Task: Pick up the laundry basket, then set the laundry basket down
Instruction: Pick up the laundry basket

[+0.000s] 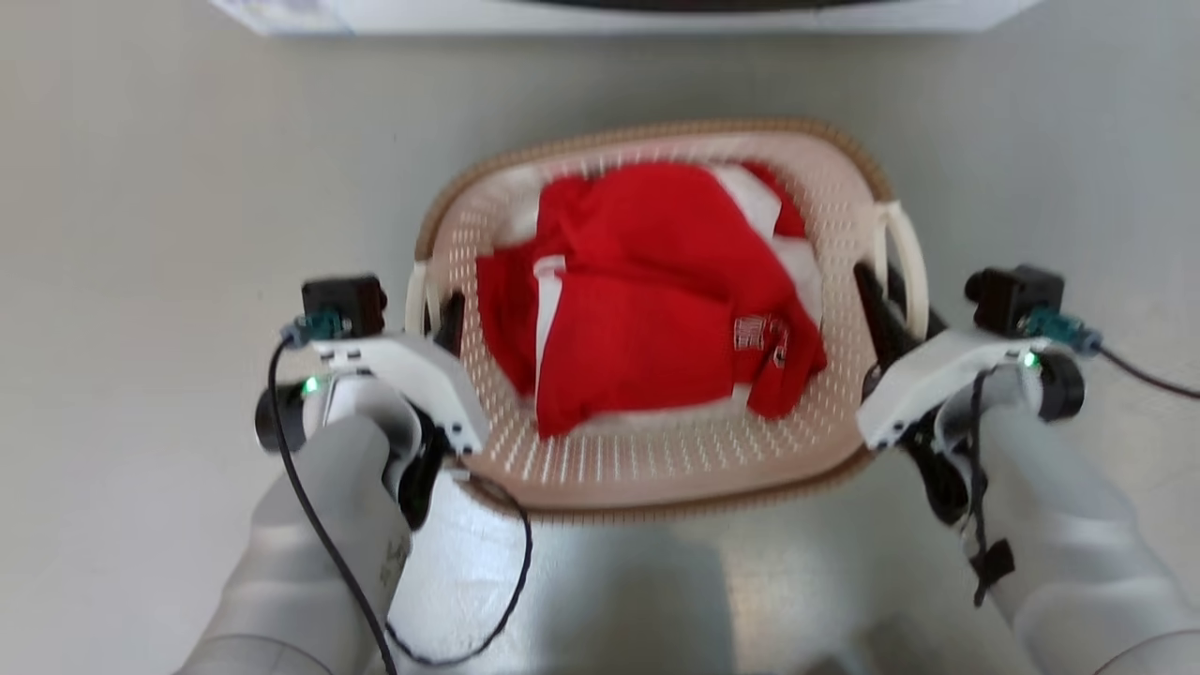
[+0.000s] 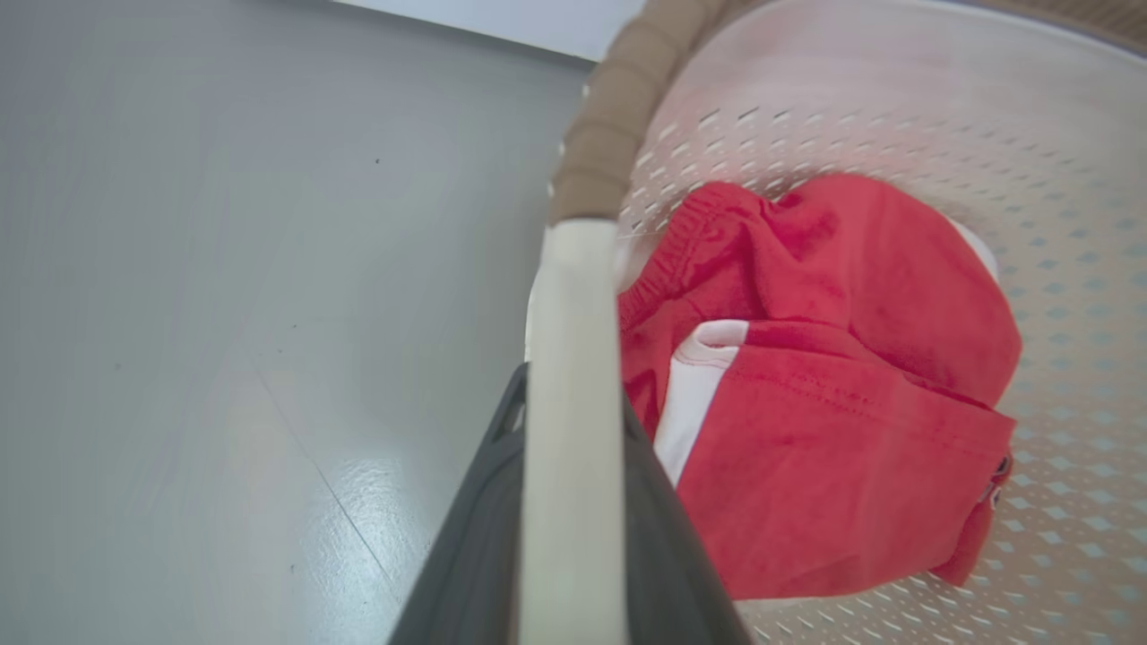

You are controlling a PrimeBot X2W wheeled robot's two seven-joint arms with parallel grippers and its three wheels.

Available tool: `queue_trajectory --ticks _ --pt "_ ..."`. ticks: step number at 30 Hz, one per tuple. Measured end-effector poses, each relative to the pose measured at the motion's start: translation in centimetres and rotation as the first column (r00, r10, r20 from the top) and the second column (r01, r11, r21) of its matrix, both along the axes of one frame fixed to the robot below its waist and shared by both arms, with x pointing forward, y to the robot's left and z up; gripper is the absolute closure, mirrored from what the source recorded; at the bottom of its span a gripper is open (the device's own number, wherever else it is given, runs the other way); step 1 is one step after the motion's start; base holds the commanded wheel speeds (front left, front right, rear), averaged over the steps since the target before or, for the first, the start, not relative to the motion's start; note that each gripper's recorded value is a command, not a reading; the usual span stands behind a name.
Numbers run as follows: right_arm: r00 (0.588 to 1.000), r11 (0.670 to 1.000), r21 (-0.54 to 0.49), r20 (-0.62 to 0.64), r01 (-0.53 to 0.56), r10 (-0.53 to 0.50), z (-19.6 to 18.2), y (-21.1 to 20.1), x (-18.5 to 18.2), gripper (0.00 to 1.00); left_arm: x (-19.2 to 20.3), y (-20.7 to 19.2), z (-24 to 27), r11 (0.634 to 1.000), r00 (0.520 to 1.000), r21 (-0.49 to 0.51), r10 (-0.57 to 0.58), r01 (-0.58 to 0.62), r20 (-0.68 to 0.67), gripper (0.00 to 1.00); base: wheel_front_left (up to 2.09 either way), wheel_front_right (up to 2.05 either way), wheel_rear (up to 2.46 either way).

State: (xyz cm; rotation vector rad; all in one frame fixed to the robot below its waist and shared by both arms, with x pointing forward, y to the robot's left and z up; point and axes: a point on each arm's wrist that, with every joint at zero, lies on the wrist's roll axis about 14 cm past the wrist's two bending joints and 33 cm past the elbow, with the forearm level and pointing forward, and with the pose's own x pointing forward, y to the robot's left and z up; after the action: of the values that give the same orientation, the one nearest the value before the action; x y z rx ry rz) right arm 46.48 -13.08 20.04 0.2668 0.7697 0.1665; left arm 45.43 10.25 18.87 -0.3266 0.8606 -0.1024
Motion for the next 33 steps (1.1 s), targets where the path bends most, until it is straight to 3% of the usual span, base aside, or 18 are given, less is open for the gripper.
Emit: queue_trajectory --ticks 4,22,33 --pt "0.999 1.000 -0.011 -0.042 0.016 -0.017 1.8 -0.2 -2.8 1.00 -1.8 -0.7 2.2 1.000 0.999 -0.005 -0.030 0.030 -0.016 1.00 0.00 0.00 0.00" --pt "0.998 1.000 -0.011 -0.064 0.026 -0.026 10.5 -1.0 -7.8 1.00 -6.7 -2.7 10.3 0.989 0.988 -0.019 -0.150 0.150 -0.032 1.00 0.00 0.00 0.00" --pt "0.991 0.999 0.007 -0.129 0.040 -0.039 11.9 -1.0 -11.4 1.00 -10.0 -3.1 12.2 0.978 0.975 -0.019 -0.210 0.209 -0.070 1.00 0.00 0.00 0.00"
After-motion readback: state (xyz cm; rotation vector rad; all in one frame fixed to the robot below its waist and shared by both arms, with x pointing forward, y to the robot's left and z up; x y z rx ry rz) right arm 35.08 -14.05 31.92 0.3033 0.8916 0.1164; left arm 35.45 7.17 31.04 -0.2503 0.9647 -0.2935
